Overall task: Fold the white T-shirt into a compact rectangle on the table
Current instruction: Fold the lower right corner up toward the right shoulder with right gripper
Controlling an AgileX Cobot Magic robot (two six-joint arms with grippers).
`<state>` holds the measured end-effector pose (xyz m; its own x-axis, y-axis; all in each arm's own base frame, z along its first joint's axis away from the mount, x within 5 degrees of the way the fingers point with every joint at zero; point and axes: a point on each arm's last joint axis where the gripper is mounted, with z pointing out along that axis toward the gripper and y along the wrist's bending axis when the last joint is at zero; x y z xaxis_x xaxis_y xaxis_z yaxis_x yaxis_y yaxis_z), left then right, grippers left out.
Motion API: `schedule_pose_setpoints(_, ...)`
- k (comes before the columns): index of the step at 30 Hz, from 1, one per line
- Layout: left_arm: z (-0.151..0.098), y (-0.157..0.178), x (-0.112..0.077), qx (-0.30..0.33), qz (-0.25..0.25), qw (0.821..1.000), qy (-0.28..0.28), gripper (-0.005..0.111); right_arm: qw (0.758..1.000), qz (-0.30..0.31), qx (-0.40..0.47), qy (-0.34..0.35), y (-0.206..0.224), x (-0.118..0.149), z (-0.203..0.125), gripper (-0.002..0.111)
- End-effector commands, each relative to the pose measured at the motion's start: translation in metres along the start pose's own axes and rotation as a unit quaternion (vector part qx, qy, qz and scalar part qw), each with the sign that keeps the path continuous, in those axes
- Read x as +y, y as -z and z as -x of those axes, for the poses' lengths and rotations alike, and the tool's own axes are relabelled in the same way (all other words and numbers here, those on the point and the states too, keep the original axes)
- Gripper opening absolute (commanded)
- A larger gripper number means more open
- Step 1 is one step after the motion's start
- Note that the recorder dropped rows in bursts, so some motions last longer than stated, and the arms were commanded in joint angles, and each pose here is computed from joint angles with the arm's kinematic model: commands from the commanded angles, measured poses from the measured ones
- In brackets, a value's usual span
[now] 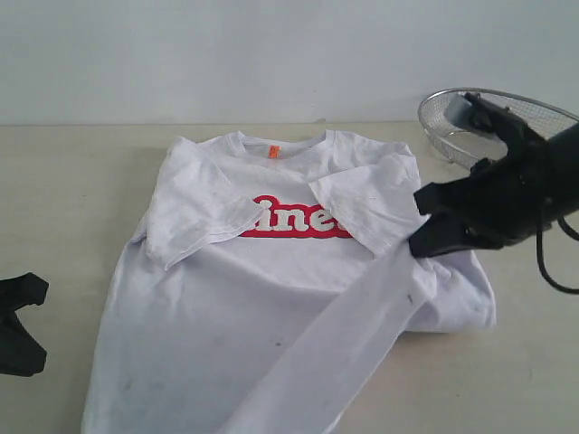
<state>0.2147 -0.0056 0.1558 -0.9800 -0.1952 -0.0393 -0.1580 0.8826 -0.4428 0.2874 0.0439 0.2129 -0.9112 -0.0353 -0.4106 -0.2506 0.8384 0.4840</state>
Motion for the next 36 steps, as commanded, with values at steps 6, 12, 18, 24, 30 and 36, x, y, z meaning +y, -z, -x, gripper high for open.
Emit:
schedule_pose_setpoints(6,0.001,0.0,0.001,-0.003,0.0,1.0,-0.002,0.005,0.997,-0.017,-0.072,0.031,0.015,0.003,0.047,0.0)
schedule_pose_setpoints(12,0.0,0.0,0.001,0.0,0.002,1.0,-0.005,0.005,0.996,-0.019,-0.08,0.044,0.003,-0.007,0.075,0.0)
schedule_pose_setpoints(18,0.0,0.0,0.001,0.0,0.002,1.0,-0.005,0.005,0.994,-0.022,-0.094,0.049,-0.009,-0.018,0.105,0.0)
schedule_pose_setpoints(24,0.0,0.0,0.001,0.0,0.002,1.0,-0.005,0.005,0.992,-0.034,-0.11,0.047,-0.026,-0.033,0.127,0.0)
schedule_pose_setpoints(30,0.0,0.0,0.002,-0.002,0.006,1.0,-0.008,0.005,0.991,-0.052,-0.12,0.028,-0.048,-0.053,0.14,0.0)
schedule_pose_setpoints(36,0.004,0.001,0.003,-0.018,0.015,1.0,-0.009,0.005,0.984,-0.095,-0.149,0.009,-0.064,-0.072,0.144,0.0)
